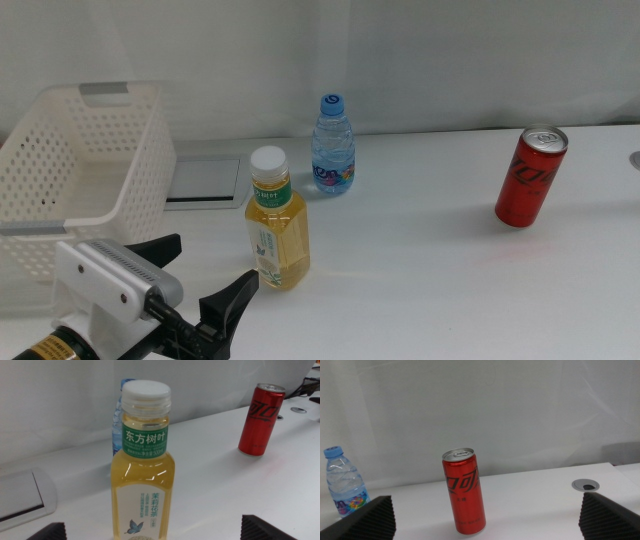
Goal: Use arms to grab the bottles and put them into the dustbin to the left of the table.
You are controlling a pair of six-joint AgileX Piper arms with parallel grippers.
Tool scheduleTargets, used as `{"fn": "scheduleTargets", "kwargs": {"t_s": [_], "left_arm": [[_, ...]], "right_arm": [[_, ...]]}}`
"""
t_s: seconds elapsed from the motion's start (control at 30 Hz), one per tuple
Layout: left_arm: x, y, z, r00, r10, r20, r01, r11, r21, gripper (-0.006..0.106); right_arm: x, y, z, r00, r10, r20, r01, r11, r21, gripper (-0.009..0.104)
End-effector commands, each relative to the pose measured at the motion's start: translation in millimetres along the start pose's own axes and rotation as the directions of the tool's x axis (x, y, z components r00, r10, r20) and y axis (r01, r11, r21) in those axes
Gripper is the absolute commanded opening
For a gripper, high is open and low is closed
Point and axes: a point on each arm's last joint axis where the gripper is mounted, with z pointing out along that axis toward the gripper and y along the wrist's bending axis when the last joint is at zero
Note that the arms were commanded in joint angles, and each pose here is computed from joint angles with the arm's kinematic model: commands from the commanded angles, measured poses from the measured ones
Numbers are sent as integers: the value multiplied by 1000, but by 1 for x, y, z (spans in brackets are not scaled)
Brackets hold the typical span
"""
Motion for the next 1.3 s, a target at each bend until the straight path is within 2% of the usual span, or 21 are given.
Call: {"fn": "scheduleTargets", "kwargs": {"t_s": [0.0, 0.07, 0.17, 0.4, 0.47, 0.57, 0.9, 1.27], "left_arm": [[1, -2, 1, 1000, 1, 8, -1, 1000, 15, 90], [3, -1, 2, 1000, 31, 0, -31, 999, 7, 90], [8, 2, 6, 999, 2, -39, -3, 1000, -18, 90], [24, 3, 26, 998, -17, -65, 17, 1000, 2, 90], [33, 7, 37, 997, -55, -54, 54, 998, -23, 90], [42, 13, 47, 998, -53, -22, 51, 997, -63, 90], [42, 17, 96, 1000, -16, 12, 17, 999, -35, 90], [43, 24, 133, 998, -52, -20, 50, 997, -64, 90]], "right_arm": [[10, -1, -1, 1000, -13, 4, 13, 1000, 6, 103], [10, -1, -1, 1000, -13, 4, 13, 1000, 6, 103], [10, -1, -1, 1000, -13, 4, 13, 1000, 6, 103], [10, -1, -1, 1000, -13, 4, 13, 1000, 6, 103], [10, -1, -1, 1000, -13, 4, 13, 1000, 6, 103], [10, -1, -1, 1000, -13, 8, 13, 1000, 5, 103], [10, -1, -1, 1000, -13, 8, 13, 1000, 5, 103], [10, -1, -1, 1000, -13, 8, 13, 1000, 5, 103]]}}
